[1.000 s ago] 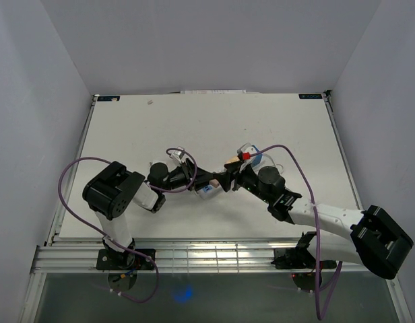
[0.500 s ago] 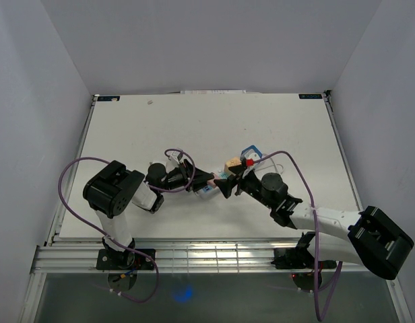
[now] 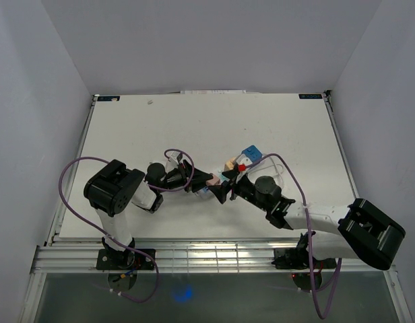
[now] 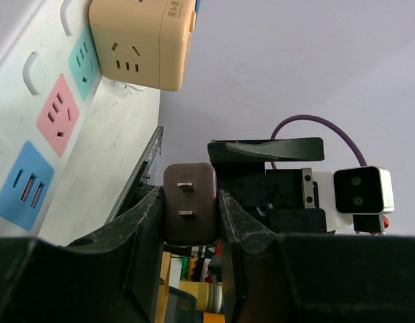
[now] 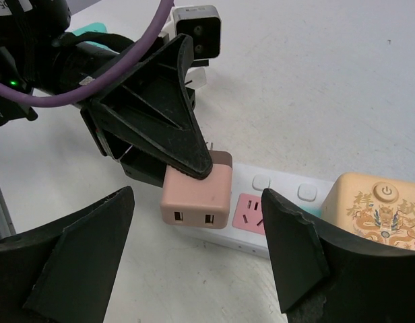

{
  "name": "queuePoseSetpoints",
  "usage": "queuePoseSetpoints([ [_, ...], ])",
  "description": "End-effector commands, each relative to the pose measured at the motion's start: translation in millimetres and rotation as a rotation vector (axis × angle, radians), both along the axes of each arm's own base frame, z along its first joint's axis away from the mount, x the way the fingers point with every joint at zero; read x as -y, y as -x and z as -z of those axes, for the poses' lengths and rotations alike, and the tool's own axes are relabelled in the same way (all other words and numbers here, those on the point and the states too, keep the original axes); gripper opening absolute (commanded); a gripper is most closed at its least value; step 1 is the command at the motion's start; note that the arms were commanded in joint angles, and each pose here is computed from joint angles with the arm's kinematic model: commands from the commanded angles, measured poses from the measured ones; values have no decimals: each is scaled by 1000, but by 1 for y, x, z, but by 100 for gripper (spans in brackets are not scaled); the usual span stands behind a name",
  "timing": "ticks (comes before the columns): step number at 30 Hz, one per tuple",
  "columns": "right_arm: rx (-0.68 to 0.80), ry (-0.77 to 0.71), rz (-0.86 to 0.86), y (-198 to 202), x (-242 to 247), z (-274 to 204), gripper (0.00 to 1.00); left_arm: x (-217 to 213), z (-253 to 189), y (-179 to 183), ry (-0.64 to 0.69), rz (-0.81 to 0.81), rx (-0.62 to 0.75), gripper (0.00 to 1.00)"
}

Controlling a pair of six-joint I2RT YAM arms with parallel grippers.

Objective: Insert the plug

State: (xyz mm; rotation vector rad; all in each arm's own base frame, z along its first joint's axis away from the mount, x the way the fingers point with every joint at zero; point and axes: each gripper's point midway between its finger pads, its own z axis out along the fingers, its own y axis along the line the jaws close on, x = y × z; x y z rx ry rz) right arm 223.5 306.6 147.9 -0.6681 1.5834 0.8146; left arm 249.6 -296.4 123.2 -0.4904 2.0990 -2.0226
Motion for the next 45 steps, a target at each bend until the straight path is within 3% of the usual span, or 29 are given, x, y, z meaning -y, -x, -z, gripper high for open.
queuePoseSetpoints([
  [1,63,-58,0,-5,-9,-25,82,-2,-36,4,99,18,171,0],
  [26,17,-42,4,-9,-17,-11,71,-4,-42,6,115,20,184,0],
  [33,18,-51,0,-9,-20,-12,59,-4,-41,6,114,11,180,0],
  [37,24,-58,1,-9,-21,-14,42,-5,-40,7,113,3,177,0],
  [45,8,-58,-4,-10,-25,-11,22,-5,-42,9,121,-3,188,0],
])
